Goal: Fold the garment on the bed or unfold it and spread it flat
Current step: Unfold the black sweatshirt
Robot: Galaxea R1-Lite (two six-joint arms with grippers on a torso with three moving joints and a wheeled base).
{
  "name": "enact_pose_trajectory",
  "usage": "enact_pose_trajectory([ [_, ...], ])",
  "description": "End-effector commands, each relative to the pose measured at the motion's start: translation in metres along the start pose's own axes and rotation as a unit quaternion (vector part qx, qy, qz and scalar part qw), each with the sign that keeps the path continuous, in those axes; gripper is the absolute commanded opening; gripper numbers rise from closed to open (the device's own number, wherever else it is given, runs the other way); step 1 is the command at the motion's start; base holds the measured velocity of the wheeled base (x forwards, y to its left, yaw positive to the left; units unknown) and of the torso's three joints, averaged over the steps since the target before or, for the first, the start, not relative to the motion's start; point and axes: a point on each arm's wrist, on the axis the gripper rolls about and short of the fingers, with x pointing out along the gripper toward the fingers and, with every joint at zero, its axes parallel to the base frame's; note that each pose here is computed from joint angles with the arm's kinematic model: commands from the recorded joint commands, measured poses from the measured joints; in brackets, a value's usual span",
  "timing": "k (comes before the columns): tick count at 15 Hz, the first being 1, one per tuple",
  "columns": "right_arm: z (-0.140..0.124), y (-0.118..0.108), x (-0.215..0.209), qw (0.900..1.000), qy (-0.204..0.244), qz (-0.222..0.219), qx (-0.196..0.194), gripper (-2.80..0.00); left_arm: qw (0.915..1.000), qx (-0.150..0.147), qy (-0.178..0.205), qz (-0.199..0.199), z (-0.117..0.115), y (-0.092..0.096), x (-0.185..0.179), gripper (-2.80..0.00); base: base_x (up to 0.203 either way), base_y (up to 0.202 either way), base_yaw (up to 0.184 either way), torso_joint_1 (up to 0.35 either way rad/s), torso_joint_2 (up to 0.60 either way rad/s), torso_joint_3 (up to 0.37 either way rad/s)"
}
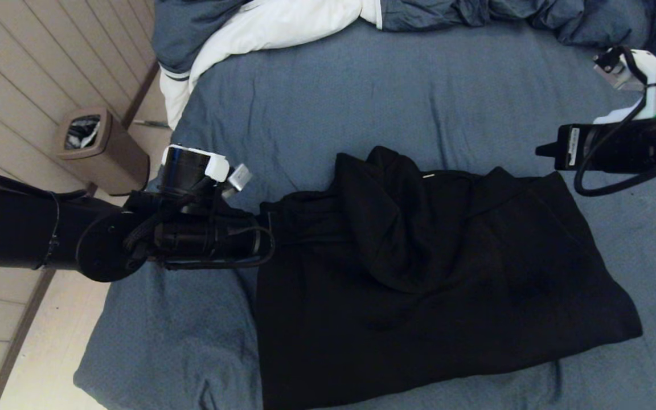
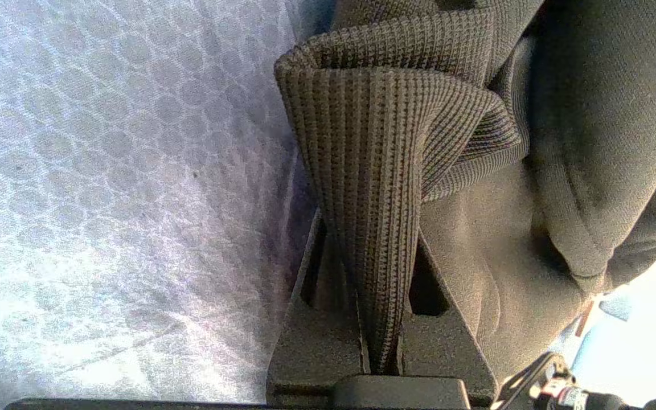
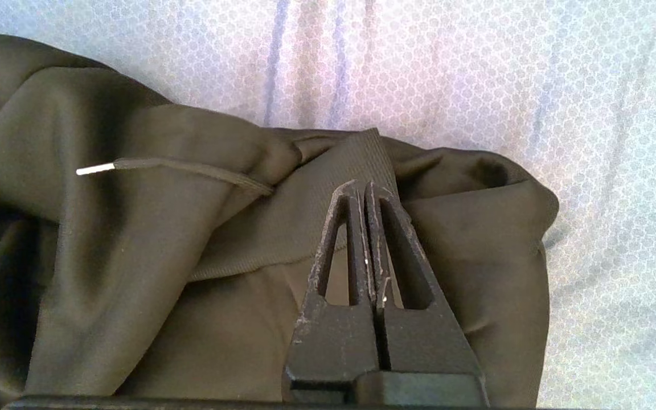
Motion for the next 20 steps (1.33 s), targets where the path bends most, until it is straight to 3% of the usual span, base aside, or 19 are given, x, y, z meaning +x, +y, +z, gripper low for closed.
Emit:
enact_pose_trajectory([
  [1,-0.001,0.0,0.001,1.0,0.002,0.001,-0.001,-2.8,1.0,-0.003,0.004,-0.002,-0.001,0.0,0.002,-2.8,0.0,0.0,0.0,0.0,0.0,0.0],
  [6,-0.001,0.0,0.001,1.0,0.003,0.001,-0.001,-2.8,1.0,-0.003,-0.002,-0.003,0.002,-0.001,0.001,-2.8,0.0,0.0,0.0,0.0,0.0,0.0],
  [7,-0.001,0.001,0.001,1.0,0.003,0.002,-0.001,-2.8,1.0,-0.003,-0.001,0.002,0.0,-0.001,0.002,0.0,0.0,0.0,0.0,0.0,0.0,0.0],
  [13,-0.002,0.001,0.003,1.0,0.006,0.002,-0.001,-2.8,0.9998,0.003,-0.017,0.003,0.004,-0.006,-0.008,0.0,0.0,0.0,0.0,0.0,0.0,0.0],
  [16,-0.003,0.001,0.005,1.0,0.008,0.003,-0.001,-2.8,0.9948,0.026,-0.094,0.029,0.024,-0.012,-0.05,0.0,0.0,0.0,0.0,0.0,0.0,0.0],
  [19,-0.004,0.001,0.008,1.0,0.012,0.003,0.0,-2.8,0.9853,0.03,-0.157,0.061,0.033,-0.011,-0.092,0.0,0.0,0.0,0.0,0.0,0.0,0.0],
  [20,-0.005,0.002,0.009,1.0,0.015,0.005,0.0,-2.8,0.9849,0.025,-0.156,0.072,0.028,-0.006,-0.096,-2.43,0.0,0.0,0.0,0.0,0.0,0.0],
])
